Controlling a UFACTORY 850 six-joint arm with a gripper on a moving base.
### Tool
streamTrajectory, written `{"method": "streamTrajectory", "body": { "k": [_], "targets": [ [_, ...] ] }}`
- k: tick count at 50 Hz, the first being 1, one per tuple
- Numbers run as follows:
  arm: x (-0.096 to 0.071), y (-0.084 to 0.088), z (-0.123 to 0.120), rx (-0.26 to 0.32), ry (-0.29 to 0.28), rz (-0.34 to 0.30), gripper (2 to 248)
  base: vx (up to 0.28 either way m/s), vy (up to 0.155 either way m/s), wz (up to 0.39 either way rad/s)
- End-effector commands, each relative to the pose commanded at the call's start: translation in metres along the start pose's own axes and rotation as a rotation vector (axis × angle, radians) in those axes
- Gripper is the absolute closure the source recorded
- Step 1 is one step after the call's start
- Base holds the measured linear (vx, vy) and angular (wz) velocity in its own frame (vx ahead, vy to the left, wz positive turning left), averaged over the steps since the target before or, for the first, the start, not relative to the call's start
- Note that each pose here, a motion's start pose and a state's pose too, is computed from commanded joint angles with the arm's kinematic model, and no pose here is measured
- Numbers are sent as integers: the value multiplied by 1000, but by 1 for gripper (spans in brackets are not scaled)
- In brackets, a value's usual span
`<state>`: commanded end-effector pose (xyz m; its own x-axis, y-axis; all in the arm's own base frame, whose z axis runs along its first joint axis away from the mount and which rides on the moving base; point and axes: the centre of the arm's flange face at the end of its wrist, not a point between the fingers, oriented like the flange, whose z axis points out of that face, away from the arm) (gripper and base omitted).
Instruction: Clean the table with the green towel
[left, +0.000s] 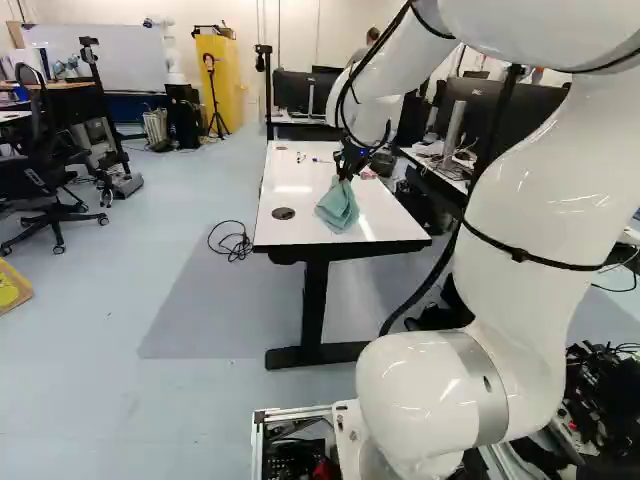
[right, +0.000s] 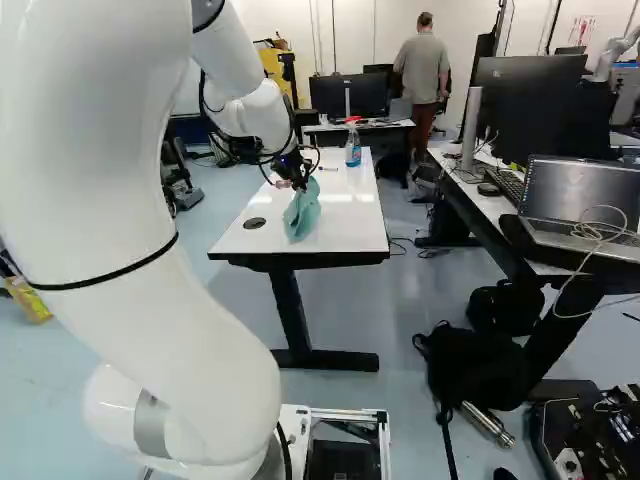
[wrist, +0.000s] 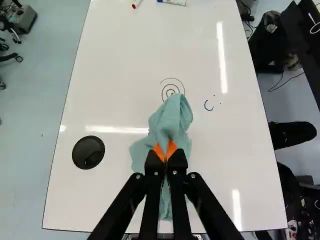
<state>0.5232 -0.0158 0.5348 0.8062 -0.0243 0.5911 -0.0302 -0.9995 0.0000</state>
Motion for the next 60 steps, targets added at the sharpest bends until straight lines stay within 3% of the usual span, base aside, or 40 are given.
{"method": "streamTrajectory", "body": {
  "k": [60],
  "targets": [
    [4,103,3,-114,3,155,226,0,0,0]
  ]
}}
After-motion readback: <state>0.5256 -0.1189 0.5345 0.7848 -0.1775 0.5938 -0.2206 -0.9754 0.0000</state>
